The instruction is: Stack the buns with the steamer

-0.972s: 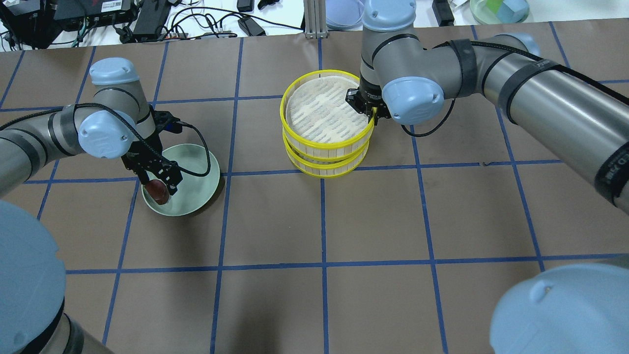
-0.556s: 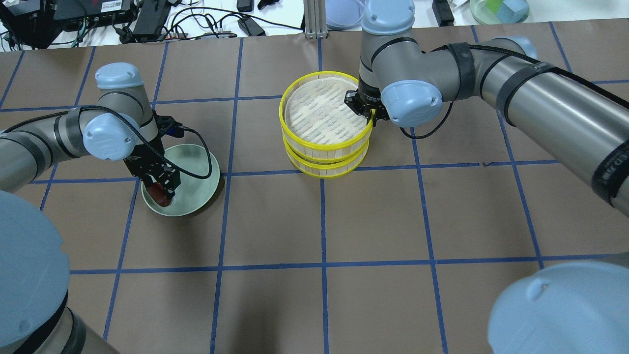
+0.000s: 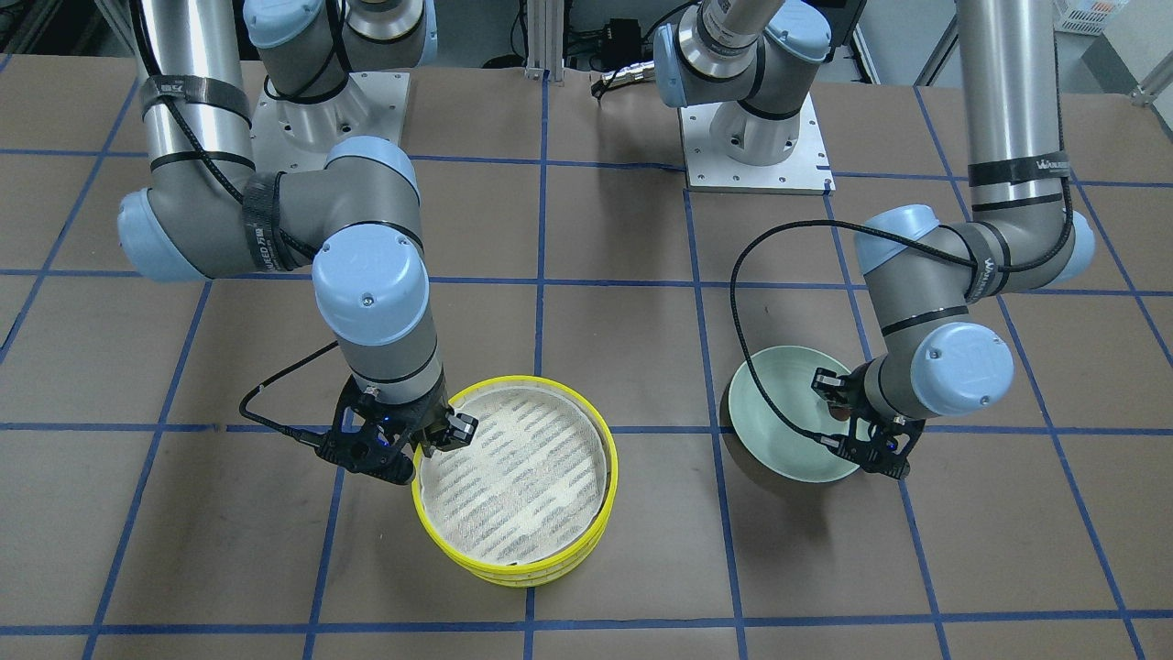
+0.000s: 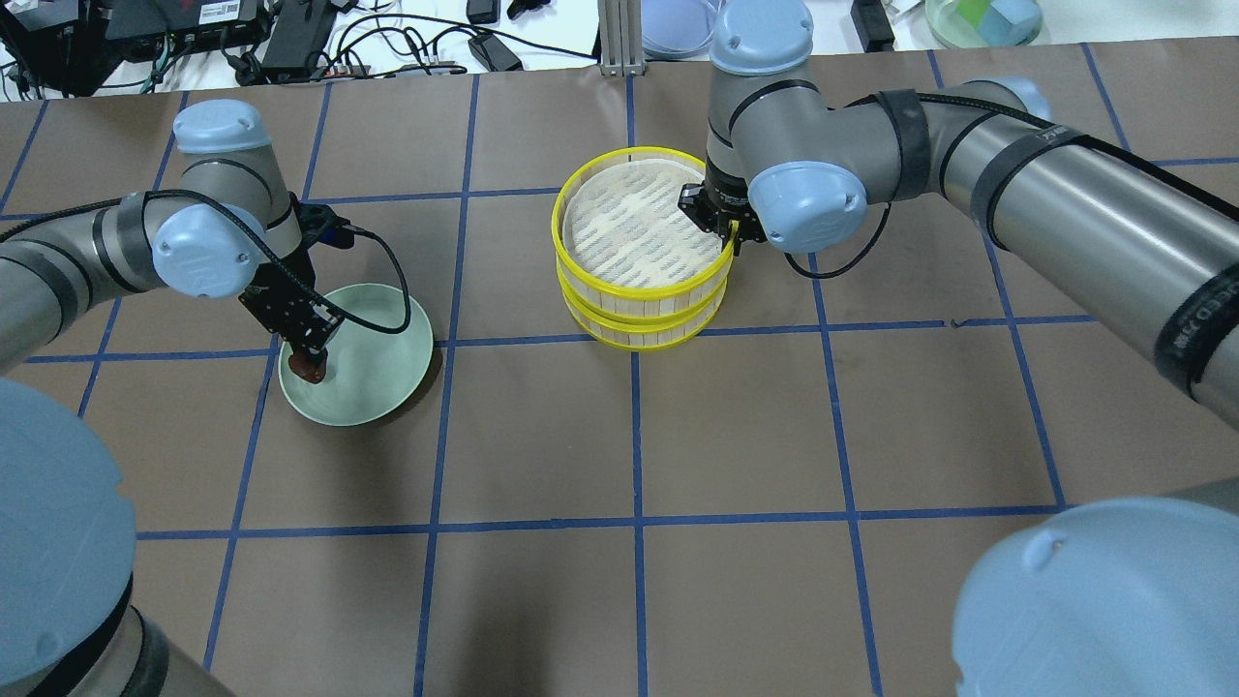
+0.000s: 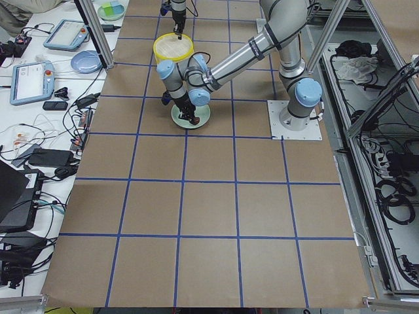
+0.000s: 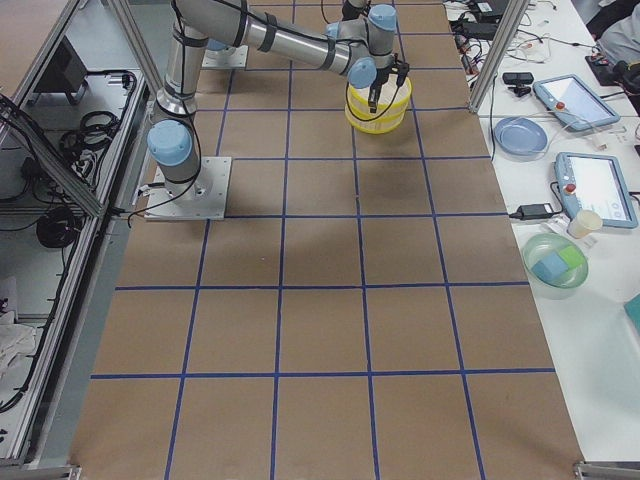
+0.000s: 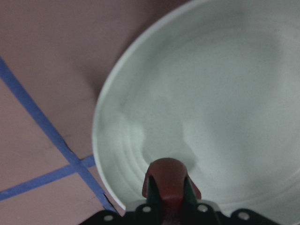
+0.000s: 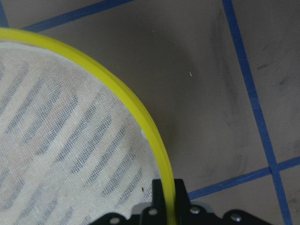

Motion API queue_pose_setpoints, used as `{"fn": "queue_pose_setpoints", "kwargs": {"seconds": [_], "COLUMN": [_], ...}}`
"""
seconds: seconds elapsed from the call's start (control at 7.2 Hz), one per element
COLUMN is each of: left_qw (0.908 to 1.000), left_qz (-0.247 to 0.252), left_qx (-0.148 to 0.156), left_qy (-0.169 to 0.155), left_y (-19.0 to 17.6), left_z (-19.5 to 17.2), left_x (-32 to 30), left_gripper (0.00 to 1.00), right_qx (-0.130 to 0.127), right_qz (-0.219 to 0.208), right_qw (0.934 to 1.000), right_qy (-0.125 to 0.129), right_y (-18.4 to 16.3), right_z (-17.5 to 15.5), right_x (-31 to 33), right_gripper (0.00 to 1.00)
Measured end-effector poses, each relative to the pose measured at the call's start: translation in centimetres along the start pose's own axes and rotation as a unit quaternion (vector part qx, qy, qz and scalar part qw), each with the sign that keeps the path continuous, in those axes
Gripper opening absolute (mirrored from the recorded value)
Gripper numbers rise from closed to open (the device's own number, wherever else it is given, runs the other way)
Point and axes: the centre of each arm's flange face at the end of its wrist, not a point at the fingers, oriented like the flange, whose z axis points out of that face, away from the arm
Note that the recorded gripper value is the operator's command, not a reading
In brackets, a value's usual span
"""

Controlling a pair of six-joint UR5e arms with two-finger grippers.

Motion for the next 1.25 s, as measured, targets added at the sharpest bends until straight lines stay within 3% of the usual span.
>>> {"fn": "queue_pose_setpoints", "kwargs": {"seconds": [0.56,0.83,1.25], "left_qw": [0.9951,0.9872,0.9745], "left_qz": [-0.047,-0.089,-0.139], "left_qx": [0.085,0.129,0.174], "left_qy": [-0.017,-0.03,-0.024], "left_y": [-0.1,0.8,1.5], "left_z": [-10.4,-14.9,-19.0], "left_x": [-0.9,-0.5,2.8], "left_gripper": [0.0,0.0,0.0], "right_qx": [-0.003,-0.006,-0.006], "right_qz": [0.005,0.006,0.005], "right_qw": [1.0,1.0,1.0], "right_qy": [0.001,0.002,0.003], "right_y": [0.1,0.1,0.2], "right_z": [0.1,0.2,0.1], "right_x": [0.0,0.0,0.1], "right_gripper": [0.0,0.0,0.0]}}
